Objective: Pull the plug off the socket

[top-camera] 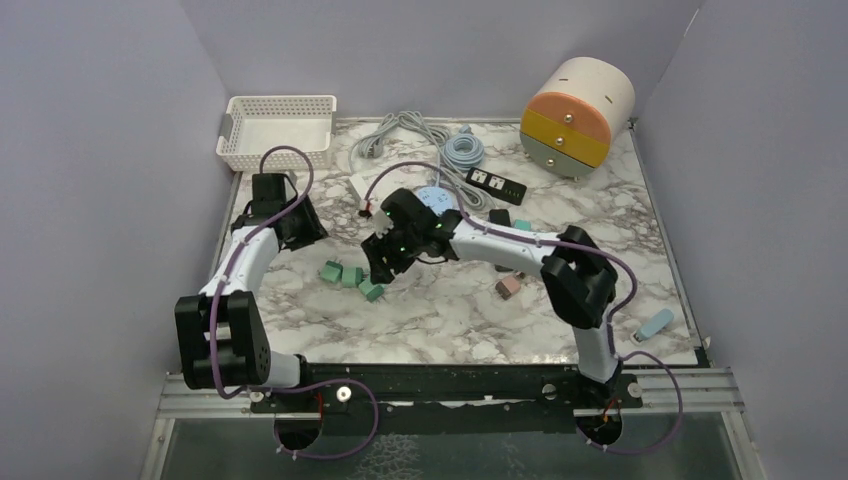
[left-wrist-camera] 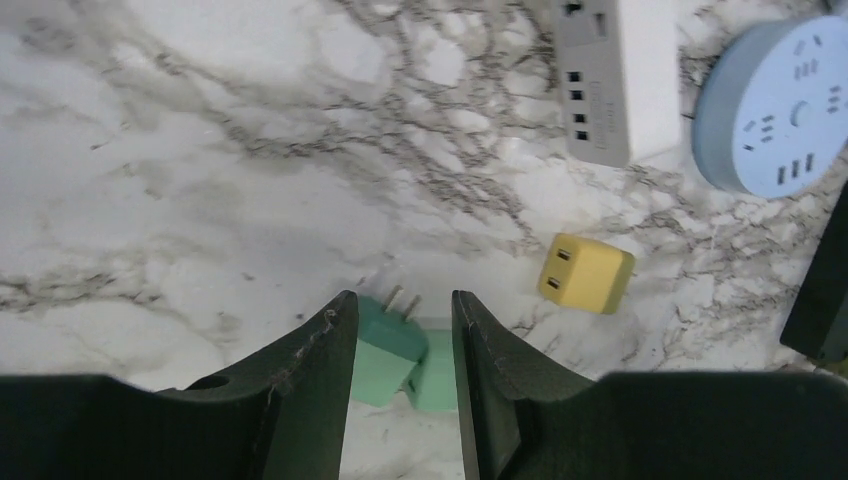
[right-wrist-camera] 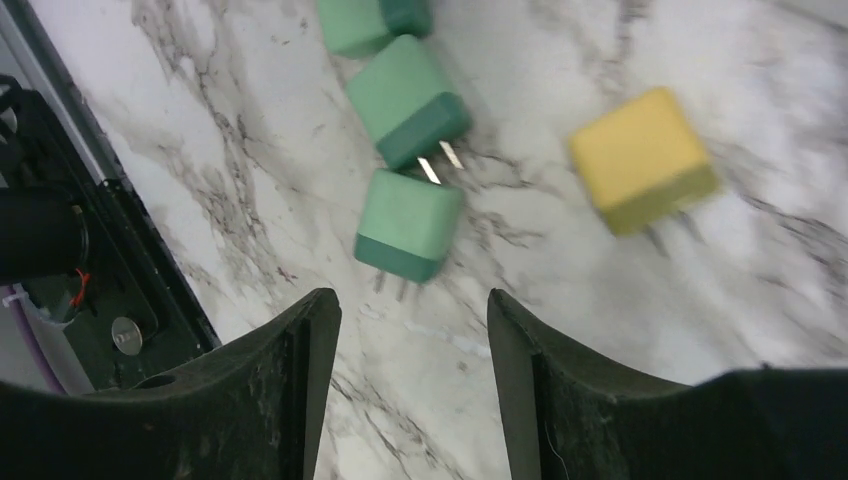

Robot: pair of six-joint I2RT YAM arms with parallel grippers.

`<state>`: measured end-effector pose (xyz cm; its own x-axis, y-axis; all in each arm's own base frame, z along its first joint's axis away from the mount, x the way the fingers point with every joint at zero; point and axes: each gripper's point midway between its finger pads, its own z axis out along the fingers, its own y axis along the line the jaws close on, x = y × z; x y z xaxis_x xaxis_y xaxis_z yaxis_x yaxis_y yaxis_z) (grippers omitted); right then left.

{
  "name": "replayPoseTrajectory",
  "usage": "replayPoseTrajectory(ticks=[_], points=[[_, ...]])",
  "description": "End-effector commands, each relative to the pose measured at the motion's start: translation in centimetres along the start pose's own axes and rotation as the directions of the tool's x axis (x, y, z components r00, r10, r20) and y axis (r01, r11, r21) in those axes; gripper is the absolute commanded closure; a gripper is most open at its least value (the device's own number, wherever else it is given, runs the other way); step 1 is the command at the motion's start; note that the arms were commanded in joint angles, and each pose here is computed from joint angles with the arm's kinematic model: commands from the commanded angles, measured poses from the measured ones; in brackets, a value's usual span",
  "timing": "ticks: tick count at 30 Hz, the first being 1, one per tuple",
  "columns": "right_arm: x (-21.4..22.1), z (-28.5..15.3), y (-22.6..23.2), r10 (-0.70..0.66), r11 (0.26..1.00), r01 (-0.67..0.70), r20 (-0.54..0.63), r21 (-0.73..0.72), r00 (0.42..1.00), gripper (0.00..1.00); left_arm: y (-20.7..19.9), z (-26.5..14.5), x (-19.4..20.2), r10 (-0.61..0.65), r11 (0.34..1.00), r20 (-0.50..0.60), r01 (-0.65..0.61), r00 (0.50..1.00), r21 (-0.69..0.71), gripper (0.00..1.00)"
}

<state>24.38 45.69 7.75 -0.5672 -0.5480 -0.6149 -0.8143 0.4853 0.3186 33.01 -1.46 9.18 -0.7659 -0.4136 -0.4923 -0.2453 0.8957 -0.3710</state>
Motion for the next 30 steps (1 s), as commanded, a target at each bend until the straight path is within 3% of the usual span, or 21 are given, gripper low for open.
replayPoseTrajectory(ticks=[1, 6, 10, 14, 19, 25, 30], points=[[-3.2, -7.5, -5.4, 0.059, 0.991, -0.075, 0.150, 0.107, 0.987, 0.39, -7.5, -1.6, -2.9, 0.157, 0.975, 0.124, -0.174, 0.980, 0.138, 0.57], [0.9, -15.0, -14.3, 0.279, 0.909, -0.335, 0.234, 0.249, 0.931, 0.38, -11.8, 1.0, -1.0, 0.226, 0.956, 0.069, -0.235, 0.972, 0.176, 0.58], [7.1, -19.6, -19.6, 0.424, 0.749, -0.499, 0.265, 0.435, 0.866, 0.34, -14.1, 3.8, 0.9, 0.273, 0.944, 0.001, -0.268, 0.962, 0.190, 0.58], [11.0, -21.3, -20.6, 0.549, 0.628, -0.591, 0.250, 0.506, 0.798, 0.30, -15.8, 5.8, 2.6, 0.302, 0.935, -0.058, -0.284, 0.952, 0.213, 0.58], [14.4, -22.5, -21.7, 0.657, 0.515, -0.697, 0.292, 0.500, 0.695, 0.35, -16.1, 8.1, 4.9, 0.329, 0.932, -0.129, -0.299, 0.936, 0.206, 0.58], [15.7, -24.8, -21.9, 0.731, 0.374, -0.787, 0.366, 0.491, 0.576, 0.36, -17.0, 8.9, 5.8, 0.349, 0.925, -0.158, -0.312, 0.924, 0.218, 0.58], [15.6, -24.6, -20.6, 0.804, 0.278, -0.857, 0.383, 0.434, 0.455, 0.46, -17.4, 8.8, 5.5, 0.347, 0.925, -0.147, -0.313, 0.926, 0.214, 0.58]])
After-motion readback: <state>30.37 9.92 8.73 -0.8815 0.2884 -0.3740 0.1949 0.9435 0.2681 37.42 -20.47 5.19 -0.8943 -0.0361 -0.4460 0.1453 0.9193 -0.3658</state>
